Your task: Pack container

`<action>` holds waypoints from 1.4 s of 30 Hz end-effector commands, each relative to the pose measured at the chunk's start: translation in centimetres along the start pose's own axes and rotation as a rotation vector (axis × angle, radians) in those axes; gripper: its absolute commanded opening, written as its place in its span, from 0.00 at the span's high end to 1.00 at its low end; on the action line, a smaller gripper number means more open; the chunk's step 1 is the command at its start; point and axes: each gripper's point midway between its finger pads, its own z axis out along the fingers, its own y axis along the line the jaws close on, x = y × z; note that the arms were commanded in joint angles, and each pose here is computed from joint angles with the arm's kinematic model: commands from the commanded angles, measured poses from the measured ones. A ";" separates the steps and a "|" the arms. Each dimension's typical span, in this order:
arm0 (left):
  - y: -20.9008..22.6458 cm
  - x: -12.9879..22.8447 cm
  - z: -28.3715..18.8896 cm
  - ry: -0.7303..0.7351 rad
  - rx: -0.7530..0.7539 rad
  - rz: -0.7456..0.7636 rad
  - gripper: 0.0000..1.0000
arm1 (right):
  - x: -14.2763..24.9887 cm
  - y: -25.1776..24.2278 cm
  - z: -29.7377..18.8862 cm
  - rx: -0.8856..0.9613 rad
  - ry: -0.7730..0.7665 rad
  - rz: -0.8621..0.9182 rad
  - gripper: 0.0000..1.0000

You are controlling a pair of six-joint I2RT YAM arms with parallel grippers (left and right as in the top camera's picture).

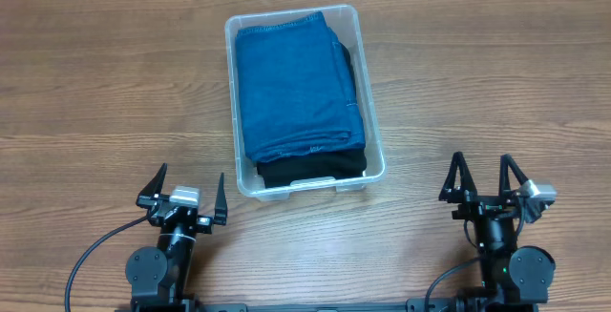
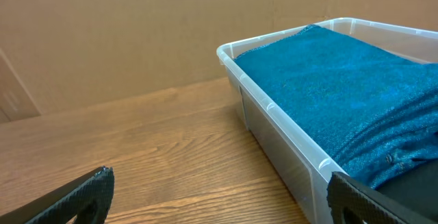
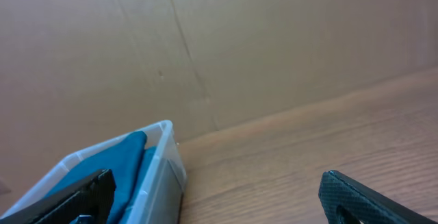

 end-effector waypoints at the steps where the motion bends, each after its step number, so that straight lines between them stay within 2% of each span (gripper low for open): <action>1: 0.2 0.1 0.0 -0.001 -0.010 0.019 0.00 | 1.4 -0.5 0.3 0.001 0.004 -0.003 0.00; 15: 0.2 0.1 0.0 -0.001 -0.010 0.019 0.00 | 4.8 -1.7 0.5 0.033 0.090 -0.001 0.00; 42: 0.2 0.1 0.0 -0.001 -0.011 0.019 0.00 | 4.7 -1.7 0.5 0.032 0.088 0.000 0.00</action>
